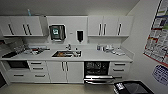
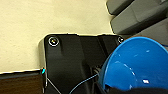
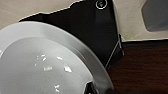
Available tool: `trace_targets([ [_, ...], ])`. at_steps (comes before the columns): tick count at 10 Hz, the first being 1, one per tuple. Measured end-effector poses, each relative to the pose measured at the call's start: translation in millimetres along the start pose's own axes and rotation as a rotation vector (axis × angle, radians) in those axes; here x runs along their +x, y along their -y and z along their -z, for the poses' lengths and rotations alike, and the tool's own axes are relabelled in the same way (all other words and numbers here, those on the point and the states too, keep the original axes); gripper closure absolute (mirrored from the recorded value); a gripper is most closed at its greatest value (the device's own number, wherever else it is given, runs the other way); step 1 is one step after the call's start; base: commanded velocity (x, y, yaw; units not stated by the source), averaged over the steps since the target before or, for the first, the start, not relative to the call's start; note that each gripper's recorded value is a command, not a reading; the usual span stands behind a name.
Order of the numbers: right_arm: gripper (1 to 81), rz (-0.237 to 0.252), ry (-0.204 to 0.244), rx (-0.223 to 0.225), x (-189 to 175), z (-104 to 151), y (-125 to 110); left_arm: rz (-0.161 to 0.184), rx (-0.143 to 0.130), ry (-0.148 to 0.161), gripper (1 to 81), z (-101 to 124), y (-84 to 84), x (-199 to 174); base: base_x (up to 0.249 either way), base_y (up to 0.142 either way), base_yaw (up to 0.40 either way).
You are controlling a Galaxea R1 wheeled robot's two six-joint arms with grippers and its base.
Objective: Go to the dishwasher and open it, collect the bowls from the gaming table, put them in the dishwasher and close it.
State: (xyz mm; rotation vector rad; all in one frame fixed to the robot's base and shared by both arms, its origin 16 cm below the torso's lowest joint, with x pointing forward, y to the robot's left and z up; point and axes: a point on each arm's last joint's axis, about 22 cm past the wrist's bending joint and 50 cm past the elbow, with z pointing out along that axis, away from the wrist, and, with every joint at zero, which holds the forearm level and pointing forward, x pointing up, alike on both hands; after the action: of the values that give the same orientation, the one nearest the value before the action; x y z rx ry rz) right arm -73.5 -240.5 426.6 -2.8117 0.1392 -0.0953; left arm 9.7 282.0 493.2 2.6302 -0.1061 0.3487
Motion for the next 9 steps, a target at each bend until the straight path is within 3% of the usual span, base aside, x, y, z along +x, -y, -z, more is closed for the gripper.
trace_targets([
  [1,81.1,0.002,-0.023,0.016,13,-2,8,-0.006,0.001,-0.016,81.1,-2,1.8,12,0.153,0.0,0.0],
  [2,81.1,0.004,-0.031,0.013,16,-1,4,-0.005,-0.013,-0.028,81.1,-6,-6.7,15,0.153,0.0,0.0],
  [5,81.1,0.003,-0.017,-0.009,9,3,-9,-0.002,-0.02,-0.023,81.1,-8,-10.6,12,0.153,0.0,0.0],
  [9,81.1,0.003,-0.018,-0.008,10,3,-9,-0.002,-0.019,-0.022,81.1,-7,-10.2,13,0.153,0.0,0.0],
])
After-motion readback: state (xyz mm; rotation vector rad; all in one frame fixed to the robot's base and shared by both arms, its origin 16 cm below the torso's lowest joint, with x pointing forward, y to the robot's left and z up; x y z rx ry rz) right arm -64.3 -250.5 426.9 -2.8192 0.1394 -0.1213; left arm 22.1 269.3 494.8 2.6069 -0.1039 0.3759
